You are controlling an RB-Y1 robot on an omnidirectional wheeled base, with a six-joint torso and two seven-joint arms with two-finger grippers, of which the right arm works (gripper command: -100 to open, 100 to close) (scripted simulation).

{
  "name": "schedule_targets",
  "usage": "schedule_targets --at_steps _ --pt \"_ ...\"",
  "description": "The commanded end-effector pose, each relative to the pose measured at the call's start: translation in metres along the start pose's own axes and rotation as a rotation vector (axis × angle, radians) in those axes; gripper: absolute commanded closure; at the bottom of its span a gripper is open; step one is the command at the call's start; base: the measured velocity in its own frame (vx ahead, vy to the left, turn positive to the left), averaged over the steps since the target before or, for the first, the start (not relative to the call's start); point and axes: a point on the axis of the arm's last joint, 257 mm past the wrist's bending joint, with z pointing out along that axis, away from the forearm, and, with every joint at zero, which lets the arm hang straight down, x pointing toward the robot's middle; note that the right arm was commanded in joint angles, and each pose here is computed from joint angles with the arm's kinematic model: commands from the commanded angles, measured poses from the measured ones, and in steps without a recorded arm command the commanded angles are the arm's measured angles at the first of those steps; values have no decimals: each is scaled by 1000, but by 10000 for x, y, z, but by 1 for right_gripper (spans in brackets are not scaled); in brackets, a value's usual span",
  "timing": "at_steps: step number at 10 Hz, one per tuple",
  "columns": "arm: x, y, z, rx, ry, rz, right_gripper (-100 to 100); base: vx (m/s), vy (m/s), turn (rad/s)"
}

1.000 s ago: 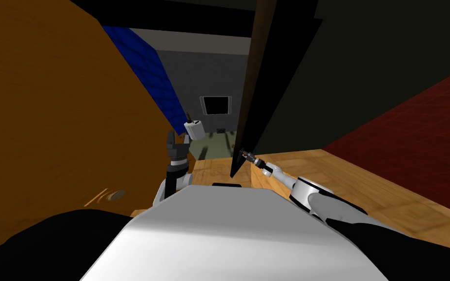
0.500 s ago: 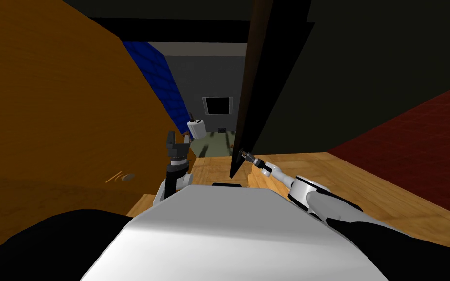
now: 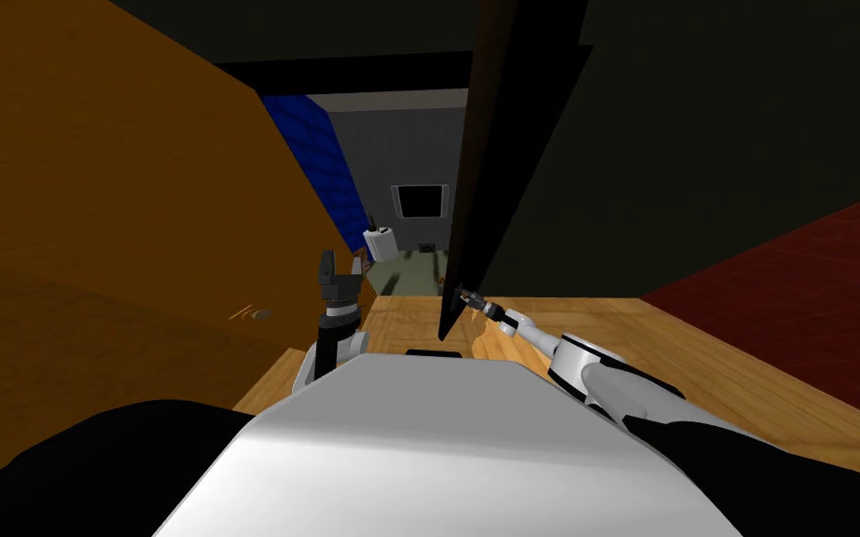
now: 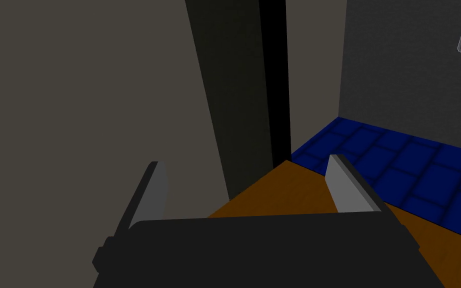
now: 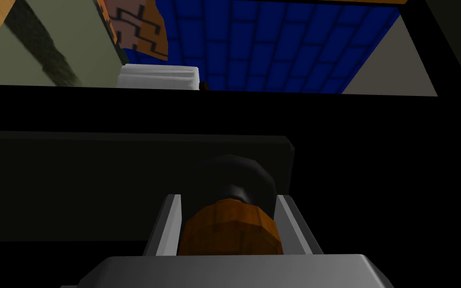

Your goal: Pull the door open

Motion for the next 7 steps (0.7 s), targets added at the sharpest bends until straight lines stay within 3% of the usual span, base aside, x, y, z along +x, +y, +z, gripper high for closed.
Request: schedule_targets --at_steps 1,5,7 --pt "0 0 0 0 0 0 100 -31 -91 35" --pt "24 -10 27 1 14 1 100 -87 -141 103" --pt "26 -5 44 1 20 1 100 -98 -199 161"
